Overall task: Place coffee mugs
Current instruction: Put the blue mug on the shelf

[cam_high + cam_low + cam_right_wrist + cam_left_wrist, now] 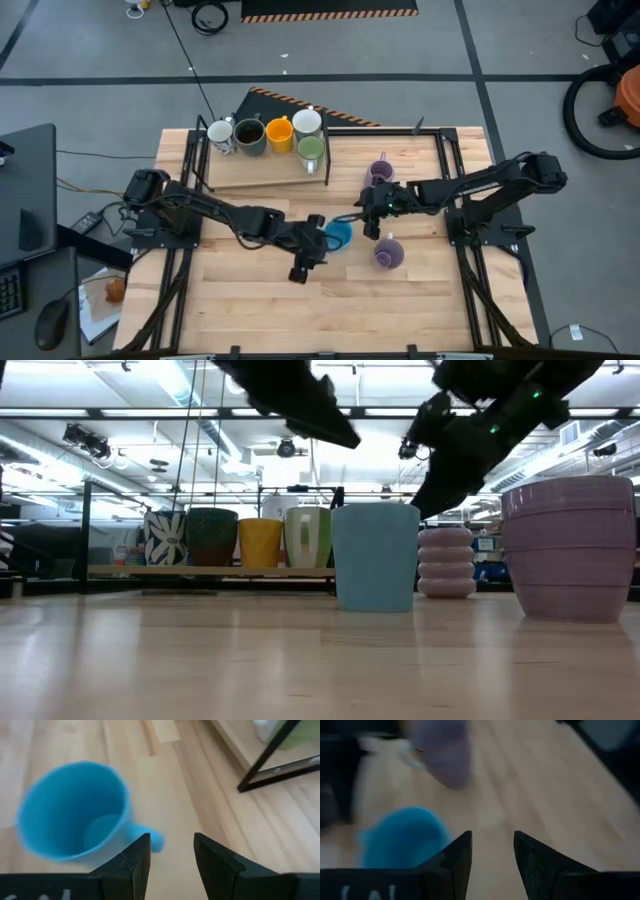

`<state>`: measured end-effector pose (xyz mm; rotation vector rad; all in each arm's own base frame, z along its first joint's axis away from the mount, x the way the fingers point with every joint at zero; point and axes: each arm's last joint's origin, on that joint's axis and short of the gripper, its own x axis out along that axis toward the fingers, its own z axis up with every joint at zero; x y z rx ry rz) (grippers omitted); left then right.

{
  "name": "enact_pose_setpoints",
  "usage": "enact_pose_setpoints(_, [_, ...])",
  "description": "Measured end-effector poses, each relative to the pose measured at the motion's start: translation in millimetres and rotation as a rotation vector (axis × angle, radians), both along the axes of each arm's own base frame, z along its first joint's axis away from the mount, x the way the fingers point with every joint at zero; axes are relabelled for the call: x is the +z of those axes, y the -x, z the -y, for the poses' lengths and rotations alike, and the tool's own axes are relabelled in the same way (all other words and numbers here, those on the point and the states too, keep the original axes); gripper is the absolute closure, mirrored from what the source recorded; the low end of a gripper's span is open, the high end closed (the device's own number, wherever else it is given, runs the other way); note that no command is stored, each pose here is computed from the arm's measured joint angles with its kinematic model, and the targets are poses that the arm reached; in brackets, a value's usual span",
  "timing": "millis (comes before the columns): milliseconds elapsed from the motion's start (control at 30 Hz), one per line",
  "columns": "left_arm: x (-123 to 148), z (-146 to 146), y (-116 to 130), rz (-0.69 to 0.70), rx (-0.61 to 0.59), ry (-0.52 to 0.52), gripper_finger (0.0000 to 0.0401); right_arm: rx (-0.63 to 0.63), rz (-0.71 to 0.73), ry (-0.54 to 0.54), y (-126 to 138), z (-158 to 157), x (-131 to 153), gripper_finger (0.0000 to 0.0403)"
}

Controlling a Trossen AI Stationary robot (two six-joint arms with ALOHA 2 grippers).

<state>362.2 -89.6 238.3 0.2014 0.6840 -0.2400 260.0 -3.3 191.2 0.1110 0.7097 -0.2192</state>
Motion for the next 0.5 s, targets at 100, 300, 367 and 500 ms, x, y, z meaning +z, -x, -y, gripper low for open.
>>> enact_pose_setpoints(100, [-3,7,4,-0.047,-0.048,0.06,0.0248,-0.013,0.003,0.013,-5,6,-6,0.0245])
enact_pose_setpoints(300, [-3,16,7,-0.064,-0.046,0.097,0.0248,-0.016,-0.019,0.06,-15,14,-7,0.0245])
enact_pose_setpoints(367, [-3,16,7,-0.063,-0.026,0.106,0.0248,0.005,-0.029,0.064,-19,16,-3,0.0245])
enact_pose_setpoints(500, [-7,16,3,-0.067,0.014,0.138,0.0248,0.052,-0.067,0.085,-28,20,-3,0.0245])
